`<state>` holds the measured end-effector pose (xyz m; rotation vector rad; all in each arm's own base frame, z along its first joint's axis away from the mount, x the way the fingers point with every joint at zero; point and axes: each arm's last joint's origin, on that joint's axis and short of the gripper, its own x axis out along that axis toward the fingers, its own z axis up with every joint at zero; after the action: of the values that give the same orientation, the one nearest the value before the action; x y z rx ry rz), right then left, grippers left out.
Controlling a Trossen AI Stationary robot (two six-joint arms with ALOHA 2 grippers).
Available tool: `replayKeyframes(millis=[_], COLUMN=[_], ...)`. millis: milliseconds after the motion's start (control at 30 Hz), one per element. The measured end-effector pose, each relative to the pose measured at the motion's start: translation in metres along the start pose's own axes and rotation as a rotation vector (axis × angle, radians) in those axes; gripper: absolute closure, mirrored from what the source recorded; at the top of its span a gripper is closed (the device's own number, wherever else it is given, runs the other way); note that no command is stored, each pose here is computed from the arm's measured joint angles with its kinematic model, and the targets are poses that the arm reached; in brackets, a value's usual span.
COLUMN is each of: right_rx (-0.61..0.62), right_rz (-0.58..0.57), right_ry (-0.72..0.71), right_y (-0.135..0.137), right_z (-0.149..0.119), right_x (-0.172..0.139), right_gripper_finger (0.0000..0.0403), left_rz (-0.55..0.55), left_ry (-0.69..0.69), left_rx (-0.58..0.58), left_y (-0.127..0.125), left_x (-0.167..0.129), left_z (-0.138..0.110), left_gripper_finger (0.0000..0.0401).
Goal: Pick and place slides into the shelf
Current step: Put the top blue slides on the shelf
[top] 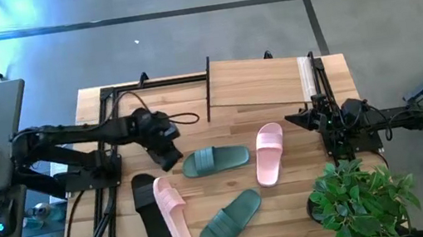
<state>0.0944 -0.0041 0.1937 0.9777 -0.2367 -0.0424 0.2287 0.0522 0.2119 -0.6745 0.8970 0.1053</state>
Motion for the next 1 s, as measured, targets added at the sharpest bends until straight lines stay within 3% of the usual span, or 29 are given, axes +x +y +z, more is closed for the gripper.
replayKeyframes(millis=[300, 533, 767, 1000], right_rx=[-0.009, -0.036, -0.036, -0.036], right_rz=[-0.001, 0.009, 0.024, 0.024], right_ry=[0.006, 0.02, 0.04, 0.042], right_y=[0.0, 0.0, 0.001, 0.001], right_z=[0.0, -0.001, -0.001, -0.001], right_x=[0.0, 0.0, 0.0, 0.0], right_gripper_finger=[0.0402, 0.0402, 0.0402, 0.0402], left_rz=[-0.117, -0.173, -0.174, -0.183], left_ry=[0.078, 0.185, 0.15, 0.113], left_rx=[-0.097, -0.158, -0.169, -0.186], left_y=[0.008, 0.016, 0.021, 0.024], left_x=[0.037, 0.06, 0.077, 0.087], left_z=[0.008, 0.004, 0.008, 0.012], left_gripper_finger=[0.0386, 0.0301, 0.0213, 0.0164])
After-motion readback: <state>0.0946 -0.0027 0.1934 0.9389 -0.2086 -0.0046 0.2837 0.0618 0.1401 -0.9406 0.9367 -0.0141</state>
